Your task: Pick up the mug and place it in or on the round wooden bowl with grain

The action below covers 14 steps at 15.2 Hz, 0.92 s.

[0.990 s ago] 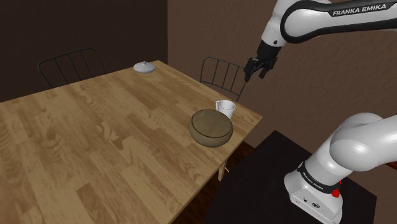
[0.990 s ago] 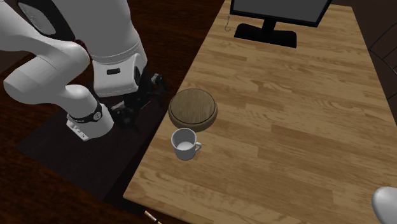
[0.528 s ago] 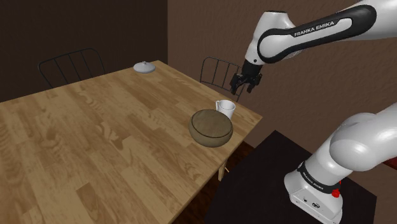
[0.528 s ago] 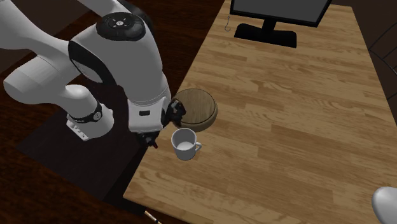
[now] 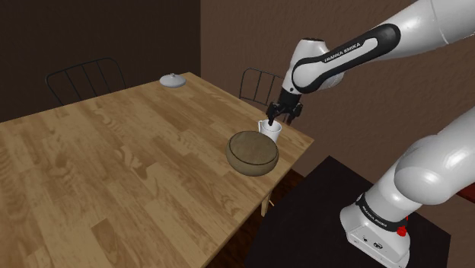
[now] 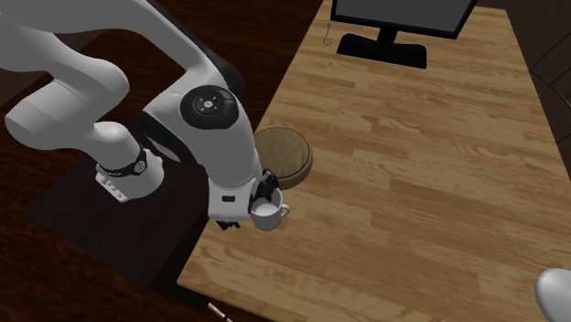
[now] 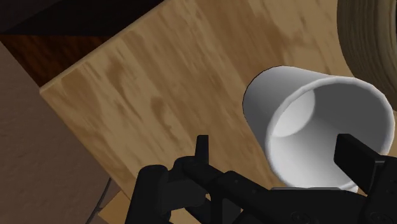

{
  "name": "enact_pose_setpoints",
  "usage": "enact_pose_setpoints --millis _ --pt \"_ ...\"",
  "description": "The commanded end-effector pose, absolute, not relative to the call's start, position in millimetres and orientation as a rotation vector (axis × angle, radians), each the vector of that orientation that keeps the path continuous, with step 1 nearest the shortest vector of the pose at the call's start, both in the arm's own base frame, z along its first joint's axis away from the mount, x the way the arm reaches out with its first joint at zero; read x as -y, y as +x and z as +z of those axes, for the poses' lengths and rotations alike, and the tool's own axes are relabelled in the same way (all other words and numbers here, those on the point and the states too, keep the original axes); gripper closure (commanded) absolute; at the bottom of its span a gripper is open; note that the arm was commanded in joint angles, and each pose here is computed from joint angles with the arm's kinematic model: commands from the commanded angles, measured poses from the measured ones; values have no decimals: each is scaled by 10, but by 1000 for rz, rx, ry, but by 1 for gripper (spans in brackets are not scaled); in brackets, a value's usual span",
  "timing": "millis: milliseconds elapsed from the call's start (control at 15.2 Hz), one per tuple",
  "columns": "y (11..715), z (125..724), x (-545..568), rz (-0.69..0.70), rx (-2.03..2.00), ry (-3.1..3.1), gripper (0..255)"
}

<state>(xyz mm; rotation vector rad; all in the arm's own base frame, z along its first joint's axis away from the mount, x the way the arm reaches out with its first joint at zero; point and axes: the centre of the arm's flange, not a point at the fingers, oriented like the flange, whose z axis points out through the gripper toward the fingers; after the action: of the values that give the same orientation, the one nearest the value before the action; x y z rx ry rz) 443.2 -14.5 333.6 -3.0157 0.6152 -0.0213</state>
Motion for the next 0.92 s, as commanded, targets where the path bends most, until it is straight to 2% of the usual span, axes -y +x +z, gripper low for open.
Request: enact_pose_setpoints --millis 0,198,726,792,858 --pt "4428 3225 140 -22 -618 -3015 0" --pt "4433 3037 129 -22 -618 -3015 0" --pt "4432 3037 129 -21 -618 -3015 0" --pt "4432 3037 129 -21 -618 -3015 255" --pt "4432 3037 129 -21 -618 -3015 255"
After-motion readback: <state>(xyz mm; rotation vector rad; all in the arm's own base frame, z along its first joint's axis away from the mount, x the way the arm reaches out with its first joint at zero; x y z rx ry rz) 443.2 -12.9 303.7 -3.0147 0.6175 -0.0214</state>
